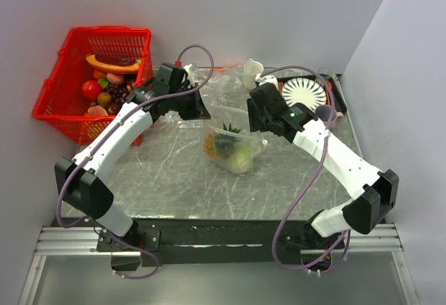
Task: Place the food in the zip-top bag and seal the zipper
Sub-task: Adjust the zipper food storage bag at the center of the board, then pick up the fake fruit from the bin.
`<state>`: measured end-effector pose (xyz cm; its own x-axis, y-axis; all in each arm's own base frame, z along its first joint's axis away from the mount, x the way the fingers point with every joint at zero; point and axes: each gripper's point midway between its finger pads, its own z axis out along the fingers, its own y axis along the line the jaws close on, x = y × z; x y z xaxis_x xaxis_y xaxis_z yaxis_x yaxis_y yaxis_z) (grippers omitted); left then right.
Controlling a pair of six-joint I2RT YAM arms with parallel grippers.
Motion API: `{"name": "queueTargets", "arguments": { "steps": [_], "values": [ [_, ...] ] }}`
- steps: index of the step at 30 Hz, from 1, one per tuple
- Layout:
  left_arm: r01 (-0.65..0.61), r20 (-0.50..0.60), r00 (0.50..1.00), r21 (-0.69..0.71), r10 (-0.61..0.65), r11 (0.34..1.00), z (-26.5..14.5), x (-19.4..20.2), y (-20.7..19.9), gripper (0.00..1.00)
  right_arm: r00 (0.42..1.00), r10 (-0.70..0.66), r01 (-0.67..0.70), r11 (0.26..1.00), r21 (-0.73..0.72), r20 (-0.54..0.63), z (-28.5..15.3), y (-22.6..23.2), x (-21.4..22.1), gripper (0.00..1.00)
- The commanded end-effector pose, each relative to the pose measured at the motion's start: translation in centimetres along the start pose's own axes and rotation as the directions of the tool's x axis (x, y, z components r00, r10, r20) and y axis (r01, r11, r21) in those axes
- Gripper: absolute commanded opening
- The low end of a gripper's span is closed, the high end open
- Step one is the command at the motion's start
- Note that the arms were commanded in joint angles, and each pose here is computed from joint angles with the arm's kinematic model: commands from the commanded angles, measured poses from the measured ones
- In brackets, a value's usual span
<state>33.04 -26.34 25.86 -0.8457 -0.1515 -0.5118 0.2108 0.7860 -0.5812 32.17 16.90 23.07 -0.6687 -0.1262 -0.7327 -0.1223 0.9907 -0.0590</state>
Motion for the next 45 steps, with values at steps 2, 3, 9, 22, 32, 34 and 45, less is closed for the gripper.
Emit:
{"name": "queueTargets", "arguments": {
  "steps": [2,3,9,22,32,34,45],
  "values": [
    [-0.049,0.076,0.996,0.024,0.047,0.999,-1.3,-2.3,-1.3,0.01,0.998,-0.012,0.018,0.996,-0.082,0.067,-1.5,1.5,-3.0,0.59],
    [-0.051,0.075,0.996,0.027,0.049,0.998,-1.3,-2.4,-1.4,0.01,0.998,-0.015,0.023,0.994,-0.109,0.068,-1.6,2.0,-3.0,0.58],
    [-0.061,0.068,0.996,0.001,0.06,0.998,-0.7,-2.9,-0.9,0.01,0.998,-0.029,0.042,0.974,-0.224,0.063,-2.1,4.4,-3.8,0.0],
    [-0.029,0.251,0.964,-0.223,0.086,0.974,-6.9,-9.5,3.4,0.92,0.995,0.098,-0.081,0.926,-0.368,0.028,-7.2,4.8,-2.4,0.0],
    [0.315,0.557,0.828,-0.555,0.062,0.77,-18.3,-17.3,16.6,0.92,0.982,0.184,-0.146,0.858,-0.493,0.03,-6.7,7.2,-1.3,0.0],
    [0.38,0.574,0.818,-0.581,0.031,0.72,-19.4,-17.8,20.0,0.92,0.983,0.182,-0.144,0.846,-0.514,0.024,-6.6,7.6,-1.1,0.0],
    [0.456,0.465,0.875,-0.691,-0.139,0.561,-15.6,-15.7,32.8,0.99,0.982,0.186,-0.139,0.826,-0.546,0.031,-5.7,8.5,-1.4,0.0]
  ]
}}
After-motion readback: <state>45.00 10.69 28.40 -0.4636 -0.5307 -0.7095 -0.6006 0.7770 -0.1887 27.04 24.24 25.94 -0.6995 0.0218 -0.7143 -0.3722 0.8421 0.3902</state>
